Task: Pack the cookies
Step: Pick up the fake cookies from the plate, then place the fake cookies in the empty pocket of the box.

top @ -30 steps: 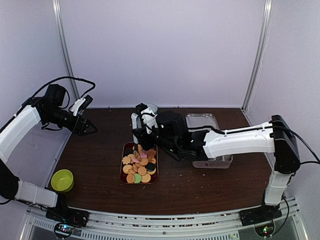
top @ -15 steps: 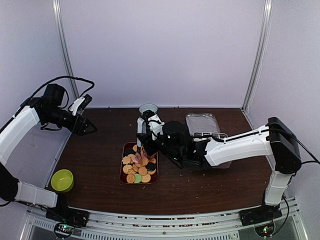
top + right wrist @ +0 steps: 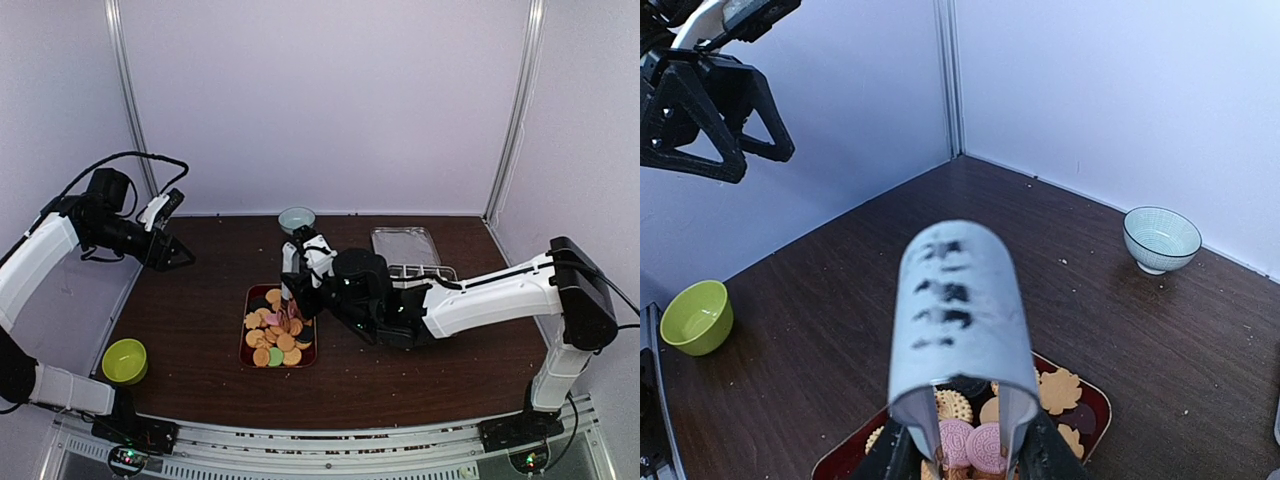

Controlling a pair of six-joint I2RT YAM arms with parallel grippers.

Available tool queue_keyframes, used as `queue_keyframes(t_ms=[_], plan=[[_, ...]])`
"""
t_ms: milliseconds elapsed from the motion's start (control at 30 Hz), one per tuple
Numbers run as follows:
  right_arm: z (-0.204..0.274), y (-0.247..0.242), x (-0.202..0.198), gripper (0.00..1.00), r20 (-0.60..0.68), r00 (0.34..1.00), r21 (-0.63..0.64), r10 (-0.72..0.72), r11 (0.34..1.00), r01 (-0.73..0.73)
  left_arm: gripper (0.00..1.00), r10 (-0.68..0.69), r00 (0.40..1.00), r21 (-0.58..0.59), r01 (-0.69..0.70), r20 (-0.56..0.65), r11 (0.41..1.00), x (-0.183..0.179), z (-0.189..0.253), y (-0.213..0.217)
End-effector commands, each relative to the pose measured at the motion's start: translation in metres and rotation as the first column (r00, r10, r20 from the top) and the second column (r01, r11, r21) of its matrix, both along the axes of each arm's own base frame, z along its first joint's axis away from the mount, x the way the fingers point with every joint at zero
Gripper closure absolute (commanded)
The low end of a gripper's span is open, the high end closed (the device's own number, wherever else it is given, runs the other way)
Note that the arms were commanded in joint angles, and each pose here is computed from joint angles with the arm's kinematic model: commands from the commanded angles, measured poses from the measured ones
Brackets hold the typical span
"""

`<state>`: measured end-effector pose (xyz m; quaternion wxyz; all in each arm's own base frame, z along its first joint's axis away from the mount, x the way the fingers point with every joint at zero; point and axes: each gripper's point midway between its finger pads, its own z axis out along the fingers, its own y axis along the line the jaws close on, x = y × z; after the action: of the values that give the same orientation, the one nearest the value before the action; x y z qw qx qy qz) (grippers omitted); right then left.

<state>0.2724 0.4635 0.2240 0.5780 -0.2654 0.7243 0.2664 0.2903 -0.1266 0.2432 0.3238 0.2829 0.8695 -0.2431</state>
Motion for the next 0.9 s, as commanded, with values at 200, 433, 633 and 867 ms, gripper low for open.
queue_keyframes(t_ms=[200,433,633,867], plan=[[0.082,-0.001,0.003,0.97,0.105,0.994,0.099,-0.024,0.995,0.014,0.26,0.001,0.999,-0.02,0.0,0.047,1.0,0.001,0.009,0.0],[0.111,-0.04,0.029,0.98,0.144,0.98,0.121,-0.136,0.985,0.119,0.26,0.002,0.998,-0.02,-0.001,0.055,1.0,0.002,0.012,0.0],[0.11,-0.116,0.069,0.98,0.151,0.942,0.104,-0.3,0.952,0.287,0.26,-0.001,0.998,-0.023,0.002,0.06,1.0,0.001,0.013,-0.001],[0.087,-0.195,0.099,0.97,0.159,0.874,0.036,-0.46,0.887,0.46,0.26,-0.004,0.999,-0.026,0.005,0.054,1.0,0.002,0.012,-0.001]])
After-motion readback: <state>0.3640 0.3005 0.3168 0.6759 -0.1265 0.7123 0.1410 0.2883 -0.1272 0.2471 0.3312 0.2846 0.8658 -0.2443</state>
